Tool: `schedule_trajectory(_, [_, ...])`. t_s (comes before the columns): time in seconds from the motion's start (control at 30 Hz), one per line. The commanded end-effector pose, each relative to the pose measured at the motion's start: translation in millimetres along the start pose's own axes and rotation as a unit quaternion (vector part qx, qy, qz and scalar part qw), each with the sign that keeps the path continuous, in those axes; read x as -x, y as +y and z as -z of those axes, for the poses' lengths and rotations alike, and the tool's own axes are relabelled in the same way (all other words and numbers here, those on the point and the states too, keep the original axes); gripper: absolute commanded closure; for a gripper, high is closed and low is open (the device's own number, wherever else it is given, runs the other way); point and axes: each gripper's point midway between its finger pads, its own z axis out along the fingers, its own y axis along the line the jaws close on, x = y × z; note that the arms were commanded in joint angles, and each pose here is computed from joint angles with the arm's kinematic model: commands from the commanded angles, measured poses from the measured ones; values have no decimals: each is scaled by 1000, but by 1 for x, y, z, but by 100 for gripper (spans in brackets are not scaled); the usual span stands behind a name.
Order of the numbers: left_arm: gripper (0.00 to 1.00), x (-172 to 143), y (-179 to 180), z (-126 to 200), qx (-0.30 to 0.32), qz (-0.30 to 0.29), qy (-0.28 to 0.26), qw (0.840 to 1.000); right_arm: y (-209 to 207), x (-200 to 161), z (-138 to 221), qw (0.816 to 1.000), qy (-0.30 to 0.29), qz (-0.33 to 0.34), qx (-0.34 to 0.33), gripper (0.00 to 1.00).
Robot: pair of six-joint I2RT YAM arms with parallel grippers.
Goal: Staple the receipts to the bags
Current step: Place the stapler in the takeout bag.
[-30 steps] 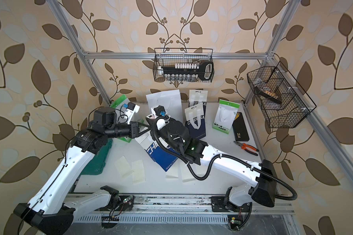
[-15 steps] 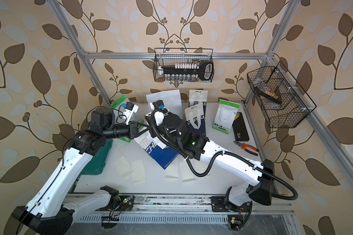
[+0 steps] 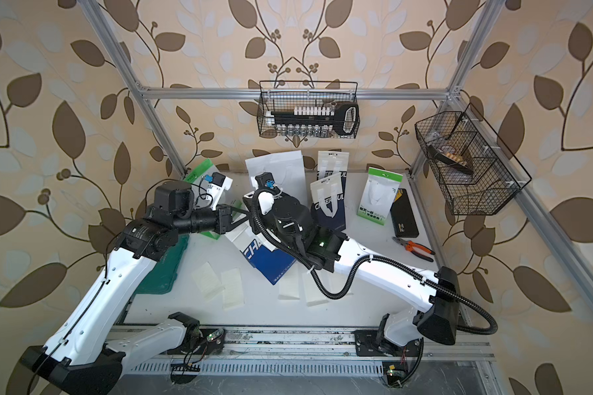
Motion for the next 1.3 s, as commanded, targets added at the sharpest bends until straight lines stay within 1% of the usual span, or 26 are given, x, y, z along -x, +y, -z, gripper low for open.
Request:
schedule_trajectory(0.0, [100,28,1,16,40,-45,-61,996,3,11,11,1000,8,-11,-1,100])
schedule_trajectory(0.17, [100,32,3,18,48,-69,-80,993,3,-2,7,998,59,-21,-10,100])
schedule_trajectory(0.4, [100,35,-5,24,38,-120,-117,985,-7,-25,5,993,106,-16,-42,100])
schedule_trajectory(0.53, [100,31,-11,25,23,-137,-127,982,-6,-29,4,992,120,-14,-42,100])
schedule_trajectory(0.7, [100,31,-20,27,-3,-152,-147,977,-1,-38,4,989,139,-43,-29,100])
schedule_trajectory(0.83, [100,30,-20,27,-3,-165,-152,975,3,-44,7,988,144,-61,-15,100])
schedule_trajectory(0.9, [100,28,-24,27,-17,-176,-153,972,6,-46,9,987,148,-64,-4,100])
schedule_trajectory(0.93, [100,26,-26,26,-24,-180,-152,972,6,-48,10,986,154,-60,-5,98])
schedule_trajectory(0.97, [100,26,-27,26,-26,-183,-151,971,6,-49,10,986,159,-58,-7,93])
schedule_trajectory(1.1, [100,24,-22,25,-14,-184,-141,973,4,-47,19,986,155,-59,-4,71])
schedule_trajectory(1.2, [100,25,-19,24,-5,-180,-135,974,3,-43,25,988,145,-56,-1,56])
schedule_trajectory(1.27, [100,25,-18,23,-2,-182,-133,974,3,-39,30,989,140,-52,1,50])
